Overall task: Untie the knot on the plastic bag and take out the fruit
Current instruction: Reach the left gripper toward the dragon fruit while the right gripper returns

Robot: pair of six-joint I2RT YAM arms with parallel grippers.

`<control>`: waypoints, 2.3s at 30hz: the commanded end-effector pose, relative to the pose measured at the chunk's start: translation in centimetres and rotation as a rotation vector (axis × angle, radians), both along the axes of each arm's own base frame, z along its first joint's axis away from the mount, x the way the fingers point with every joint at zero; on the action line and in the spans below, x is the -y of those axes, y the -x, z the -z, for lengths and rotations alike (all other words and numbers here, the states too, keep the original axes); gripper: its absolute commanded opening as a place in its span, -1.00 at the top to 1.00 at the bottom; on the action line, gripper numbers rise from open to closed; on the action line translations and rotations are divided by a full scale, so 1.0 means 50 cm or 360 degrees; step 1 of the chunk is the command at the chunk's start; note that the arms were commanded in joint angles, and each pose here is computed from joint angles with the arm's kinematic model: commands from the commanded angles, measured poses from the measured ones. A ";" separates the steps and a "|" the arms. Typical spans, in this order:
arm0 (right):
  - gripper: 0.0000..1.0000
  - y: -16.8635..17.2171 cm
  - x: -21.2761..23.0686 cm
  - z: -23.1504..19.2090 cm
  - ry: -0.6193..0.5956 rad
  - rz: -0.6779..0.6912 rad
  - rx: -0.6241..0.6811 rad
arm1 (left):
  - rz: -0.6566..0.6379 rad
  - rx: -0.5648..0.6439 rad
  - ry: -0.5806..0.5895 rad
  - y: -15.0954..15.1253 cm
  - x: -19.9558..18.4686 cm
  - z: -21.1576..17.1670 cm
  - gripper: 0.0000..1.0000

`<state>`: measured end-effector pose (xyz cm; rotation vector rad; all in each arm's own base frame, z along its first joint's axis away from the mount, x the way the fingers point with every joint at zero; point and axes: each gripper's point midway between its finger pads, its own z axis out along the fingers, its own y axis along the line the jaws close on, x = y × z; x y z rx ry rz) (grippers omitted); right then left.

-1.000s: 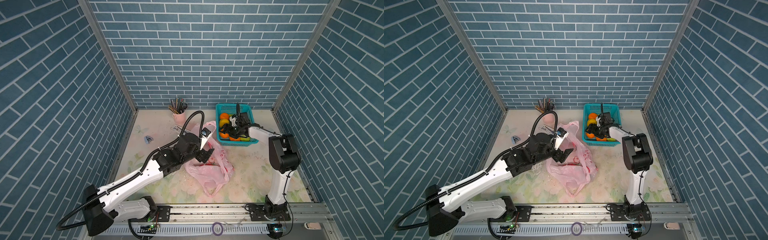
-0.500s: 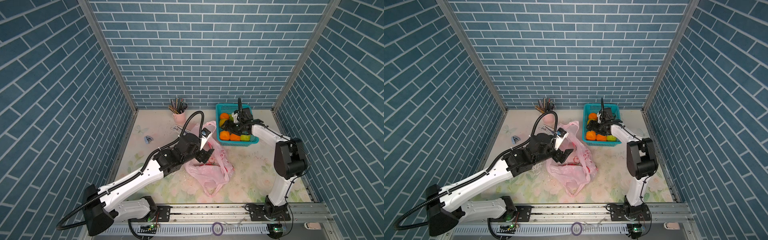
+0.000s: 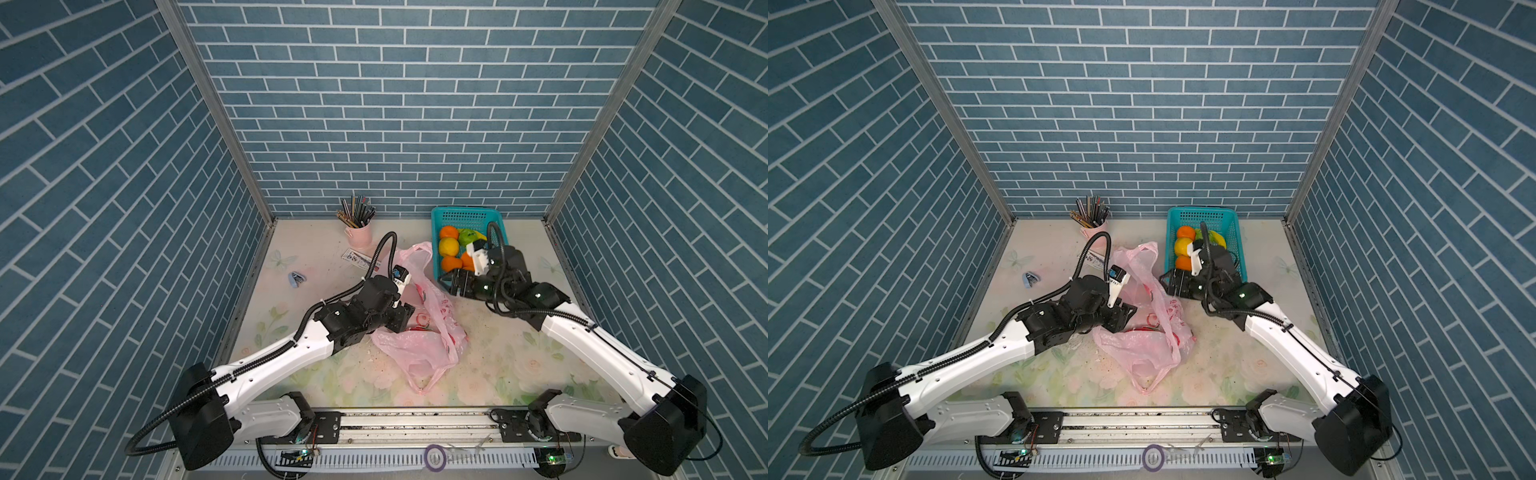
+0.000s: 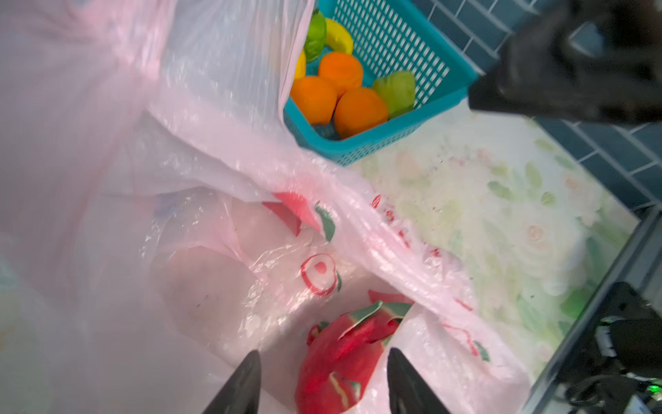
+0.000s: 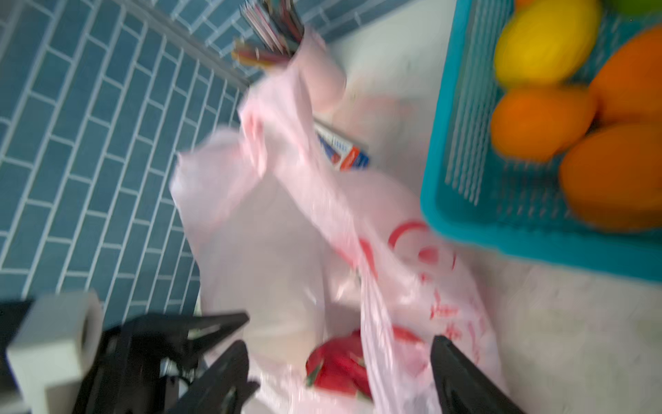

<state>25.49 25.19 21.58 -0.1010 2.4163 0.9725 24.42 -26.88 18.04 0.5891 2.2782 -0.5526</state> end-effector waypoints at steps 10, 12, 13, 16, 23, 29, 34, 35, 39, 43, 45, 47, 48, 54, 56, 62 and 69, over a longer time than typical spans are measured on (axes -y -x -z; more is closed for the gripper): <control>-0.68 0.211 0.028 0.191 0.0451 -0.0061 -0.0526 | -0.0107 -0.0450 0.0179 0.091 -0.014 0.126 0.19; -0.68 0.222 0.029 0.213 0.0480 -0.0086 -0.0555 | -0.0091 -0.0500 0.0172 0.107 -0.015 0.147 0.21; -0.68 0.225 0.028 0.225 0.0494 -0.0096 -0.0565 | -0.0089 -0.0527 0.0159 0.115 -0.015 0.160 0.22; -0.65 0.228 0.029 0.262 0.0536 -0.0116 -0.0579 | -0.0063 -0.0576 0.0109 0.136 -0.014 0.193 0.22; -0.42 0.247 0.069 0.355 0.0742 -0.0162 -0.0596 | 0.0015 -0.0725 0.0023 0.191 -0.028 0.266 0.22; -0.25 0.226 0.078 0.388 0.0855 -0.0164 -0.0513 | 0.0086 -0.0799 0.0004 0.225 -0.038 0.298 0.22; 0.14 0.146 0.077 0.370 0.0984 -0.0074 -0.0326 | 0.0080 -0.0657 0.0089 0.200 -0.029 0.246 -0.25; 0.20 0.128 0.075 0.364 0.0997 -0.0072 -0.0286 | 0.0065 -0.0604 0.0115 0.190 -0.029 0.226 -0.34; 0.30 0.045 0.061 0.335 0.1044 -0.0097 -0.0089 | 0.0023 -0.0368 0.0243 0.145 -0.029 0.115 -0.45; 0.42 -0.035 0.008 0.297 0.1022 -0.0237 0.0137 | 0.0000 -0.0130 0.0294 0.111 -0.041 0.022 -0.47; 0.44 -0.069 -0.029 0.283 0.1017 -0.0318 0.0226 | -0.0080 -0.0053 0.0288 0.089 -0.058 -0.005 -0.49; 0.50 -0.097 -0.069 0.282 0.1001 -0.0394 0.0278 | -0.0152 -0.0012 0.0285 0.068 -0.073 -0.023 -0.52; 0.54 -0.111 -0.090 0.284 0.0981 -0.0424 0.0293 | -0.0171 -0.0008 0.0288 0.058 -0.078 -0.028 -0.53; 0.53 -0.158 -0.184 0.285 0.0813 -0.0496 0.0292 | -0.0355 -0.0143 0.0261 0.019 -0.114 0.015 -0.55; 0.48 -0.163 -0.182 0.278 0.0817 -0.0463 0.0274 | -0.0340 -0.0192 0.0266 0.023 -0.110 0.032 -0.54; 0.06 -0.124 -0.131 0.212 0.0754 -0.0327 0.0248 | -0.0262 -0.0425 0.0357 0.054 -0.074 0.091 -0.40; -0.36 0.010 -0.116 0.187 0.0465 -0.0389 0.0110 | -0.0319 -0.0473 0.0434 0.066 -0.054 0.117 -0.55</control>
